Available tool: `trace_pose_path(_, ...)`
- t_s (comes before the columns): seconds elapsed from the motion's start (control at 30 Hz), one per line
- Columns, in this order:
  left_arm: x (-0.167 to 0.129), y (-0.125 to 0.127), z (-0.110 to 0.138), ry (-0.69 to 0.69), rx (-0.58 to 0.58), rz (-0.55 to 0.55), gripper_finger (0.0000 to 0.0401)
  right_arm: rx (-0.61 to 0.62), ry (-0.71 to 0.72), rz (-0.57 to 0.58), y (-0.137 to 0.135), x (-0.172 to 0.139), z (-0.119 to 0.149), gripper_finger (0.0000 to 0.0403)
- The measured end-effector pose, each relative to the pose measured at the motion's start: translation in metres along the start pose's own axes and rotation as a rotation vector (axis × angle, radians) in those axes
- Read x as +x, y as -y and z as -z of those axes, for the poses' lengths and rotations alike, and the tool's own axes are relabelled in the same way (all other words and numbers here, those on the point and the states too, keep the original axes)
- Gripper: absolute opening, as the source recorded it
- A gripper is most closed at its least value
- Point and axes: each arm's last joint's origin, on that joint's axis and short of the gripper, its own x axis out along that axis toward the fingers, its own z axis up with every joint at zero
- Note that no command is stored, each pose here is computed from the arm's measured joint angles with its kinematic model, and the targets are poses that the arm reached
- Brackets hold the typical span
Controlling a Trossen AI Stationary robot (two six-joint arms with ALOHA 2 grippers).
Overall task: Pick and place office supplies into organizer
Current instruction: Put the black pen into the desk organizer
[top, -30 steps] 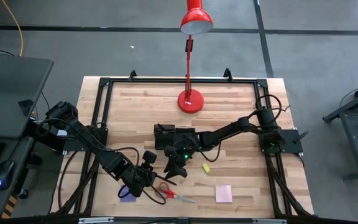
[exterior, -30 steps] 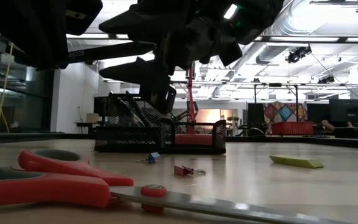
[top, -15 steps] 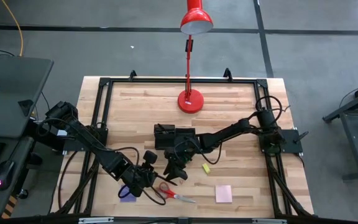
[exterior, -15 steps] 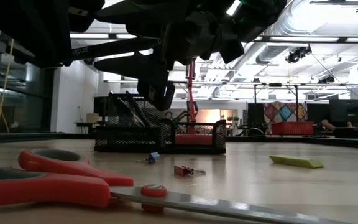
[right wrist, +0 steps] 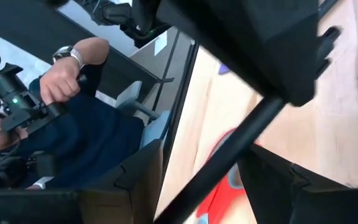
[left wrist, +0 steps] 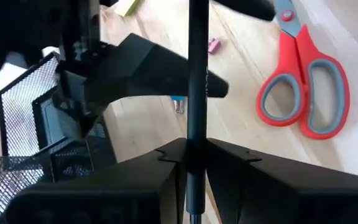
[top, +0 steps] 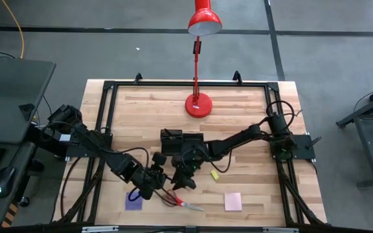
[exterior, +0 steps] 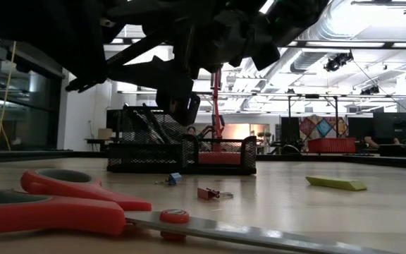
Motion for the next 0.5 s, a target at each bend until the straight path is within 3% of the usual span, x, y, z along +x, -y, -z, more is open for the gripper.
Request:
trace_pose_path(0.17, 0.0006, -0.0014, 0.0003, -0.004, 0.006, -0.002, 0.0021, 0.001, -0.009, 0.025, 0.0004, 0.0009, 0.0025, 0.0196)
trace_pose_path(0.3, 0.0006, -0.0015, 0.0003, -0.003, 0.001, -0.006, 0.0039, 0.004, -0.015, 0.039, 0.0013, 0.0007, 0.0033, 0.0182)
trace_pose_path(0.5, 0.0006, -0.0017, -0.0003, 0.003, -0.001, -0.012, 0.0053, -0.01, -0.019, 0.042, 0.0017, 0.0007, 0.0037, 0.01)
